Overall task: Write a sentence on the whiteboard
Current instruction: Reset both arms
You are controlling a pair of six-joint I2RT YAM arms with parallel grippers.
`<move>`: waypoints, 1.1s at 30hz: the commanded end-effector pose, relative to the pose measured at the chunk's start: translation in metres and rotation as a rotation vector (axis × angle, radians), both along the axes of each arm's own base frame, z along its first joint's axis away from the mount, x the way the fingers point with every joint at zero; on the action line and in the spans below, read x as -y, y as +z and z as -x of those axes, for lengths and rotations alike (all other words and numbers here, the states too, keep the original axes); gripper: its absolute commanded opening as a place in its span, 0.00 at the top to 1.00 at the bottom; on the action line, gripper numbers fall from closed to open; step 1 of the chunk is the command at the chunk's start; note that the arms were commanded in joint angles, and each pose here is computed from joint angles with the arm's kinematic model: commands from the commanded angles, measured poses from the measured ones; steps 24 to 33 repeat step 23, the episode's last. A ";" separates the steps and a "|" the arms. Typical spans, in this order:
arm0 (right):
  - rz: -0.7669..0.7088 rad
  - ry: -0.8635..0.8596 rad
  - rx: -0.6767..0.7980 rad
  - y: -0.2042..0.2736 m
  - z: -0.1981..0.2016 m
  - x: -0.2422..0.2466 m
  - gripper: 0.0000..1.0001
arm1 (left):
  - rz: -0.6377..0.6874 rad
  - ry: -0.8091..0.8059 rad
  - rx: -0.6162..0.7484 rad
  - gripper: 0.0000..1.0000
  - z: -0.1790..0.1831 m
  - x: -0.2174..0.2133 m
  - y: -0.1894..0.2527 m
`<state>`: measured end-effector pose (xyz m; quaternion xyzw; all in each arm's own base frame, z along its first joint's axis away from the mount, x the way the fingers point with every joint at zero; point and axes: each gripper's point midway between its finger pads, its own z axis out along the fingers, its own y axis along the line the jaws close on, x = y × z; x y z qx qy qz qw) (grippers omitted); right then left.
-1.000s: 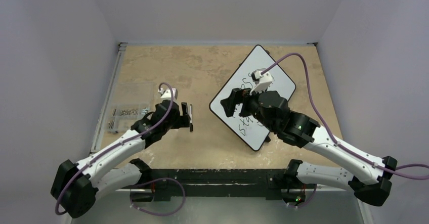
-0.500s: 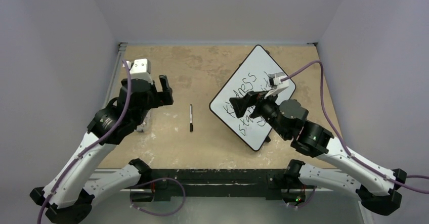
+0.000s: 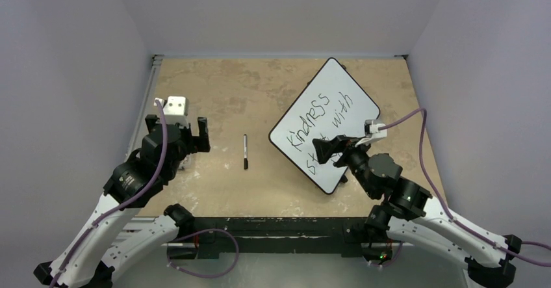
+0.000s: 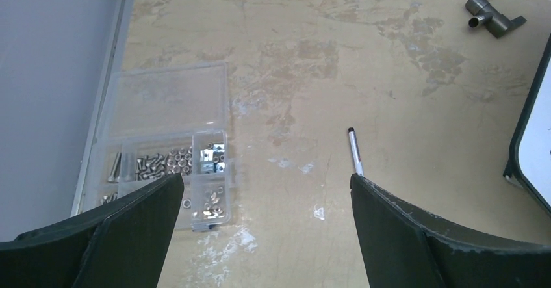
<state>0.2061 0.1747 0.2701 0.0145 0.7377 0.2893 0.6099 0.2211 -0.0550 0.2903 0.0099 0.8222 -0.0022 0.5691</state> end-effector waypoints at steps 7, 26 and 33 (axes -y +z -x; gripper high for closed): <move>-0.022 -0.251 -0.098 -0.036 0.000 0.055 0.01 | -0.036 0.020 0.050 0.05 -0.005 -0.007 0.009; 0.030 -0.273 -0.125 -0.045 0.002 0.062 0.01 | -0.041 0.005 0.045 0.08 -0.004 -0.005 0.007; 0.030 -0.273 -0.125 -0.045 0.002 0.062 0.01 | -0.041 0.005 0.045 0.08 -0.004 -0.005 0.007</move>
